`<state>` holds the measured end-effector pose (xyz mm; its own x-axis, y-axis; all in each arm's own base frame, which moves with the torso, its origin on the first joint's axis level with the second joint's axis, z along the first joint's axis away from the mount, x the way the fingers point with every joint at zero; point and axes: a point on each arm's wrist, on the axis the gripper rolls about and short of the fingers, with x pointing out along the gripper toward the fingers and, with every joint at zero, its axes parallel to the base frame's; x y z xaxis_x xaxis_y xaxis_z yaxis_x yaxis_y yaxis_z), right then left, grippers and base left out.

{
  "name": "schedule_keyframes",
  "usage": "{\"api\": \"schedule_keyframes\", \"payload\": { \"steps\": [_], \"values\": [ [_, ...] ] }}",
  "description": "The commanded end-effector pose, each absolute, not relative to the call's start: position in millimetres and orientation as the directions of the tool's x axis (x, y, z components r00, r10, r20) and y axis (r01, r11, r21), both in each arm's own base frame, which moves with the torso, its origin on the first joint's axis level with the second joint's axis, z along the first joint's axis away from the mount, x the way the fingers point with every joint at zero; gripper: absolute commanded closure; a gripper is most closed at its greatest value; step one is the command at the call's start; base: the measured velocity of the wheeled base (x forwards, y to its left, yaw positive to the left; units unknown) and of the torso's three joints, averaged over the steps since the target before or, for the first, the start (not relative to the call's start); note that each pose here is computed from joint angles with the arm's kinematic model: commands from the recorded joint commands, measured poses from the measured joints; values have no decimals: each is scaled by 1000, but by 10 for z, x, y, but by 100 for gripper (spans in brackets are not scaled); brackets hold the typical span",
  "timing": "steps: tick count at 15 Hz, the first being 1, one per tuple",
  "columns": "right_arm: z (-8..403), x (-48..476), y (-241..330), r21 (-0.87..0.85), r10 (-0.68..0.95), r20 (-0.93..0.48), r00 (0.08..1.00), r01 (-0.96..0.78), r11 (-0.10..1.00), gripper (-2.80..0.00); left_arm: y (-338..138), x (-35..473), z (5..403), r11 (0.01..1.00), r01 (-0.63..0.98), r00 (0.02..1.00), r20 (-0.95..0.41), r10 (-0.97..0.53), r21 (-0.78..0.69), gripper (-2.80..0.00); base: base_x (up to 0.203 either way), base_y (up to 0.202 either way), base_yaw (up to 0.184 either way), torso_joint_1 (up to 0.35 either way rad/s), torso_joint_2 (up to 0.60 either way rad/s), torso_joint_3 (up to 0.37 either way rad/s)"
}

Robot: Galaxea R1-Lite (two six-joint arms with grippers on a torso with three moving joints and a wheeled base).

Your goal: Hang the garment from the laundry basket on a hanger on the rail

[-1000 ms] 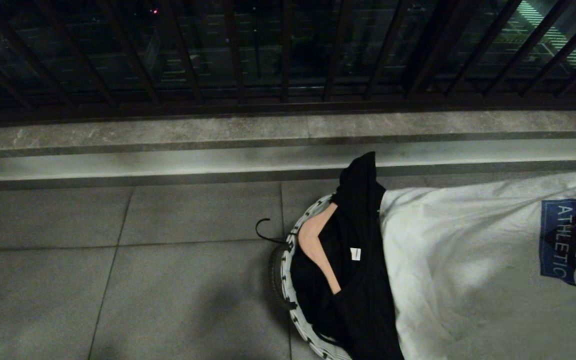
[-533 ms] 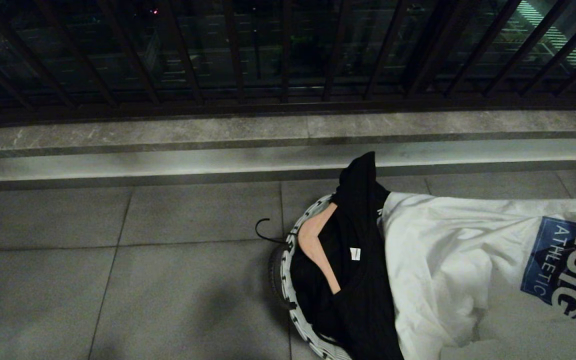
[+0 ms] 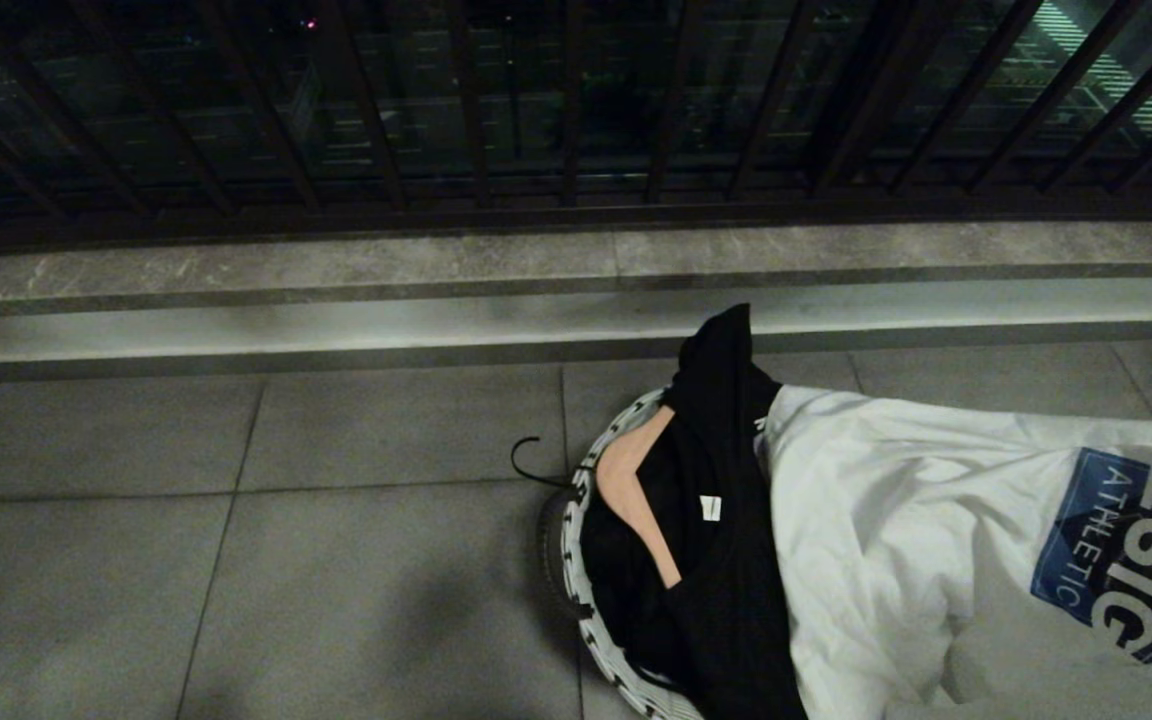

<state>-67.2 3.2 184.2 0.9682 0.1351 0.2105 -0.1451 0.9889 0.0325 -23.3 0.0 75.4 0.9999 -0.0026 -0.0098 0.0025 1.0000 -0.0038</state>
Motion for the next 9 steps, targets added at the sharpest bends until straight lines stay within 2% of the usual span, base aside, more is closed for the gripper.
{"api": "schedule_keyframes", "payload": {
  "steps": [1,9],
  "values": [
    [1719,-709,36,26,147,233,961,-157,987,0,0,-233,754,1000,3,1000,-11,-3,-5,0,0,0,0,0,0,0],
    [1352,-457,27,36,106,240,965,-118,992,0,0,-233,754,1000,2,1000,-11,-3,-5,0,0,0,0,0,0,0]
  ]
}}
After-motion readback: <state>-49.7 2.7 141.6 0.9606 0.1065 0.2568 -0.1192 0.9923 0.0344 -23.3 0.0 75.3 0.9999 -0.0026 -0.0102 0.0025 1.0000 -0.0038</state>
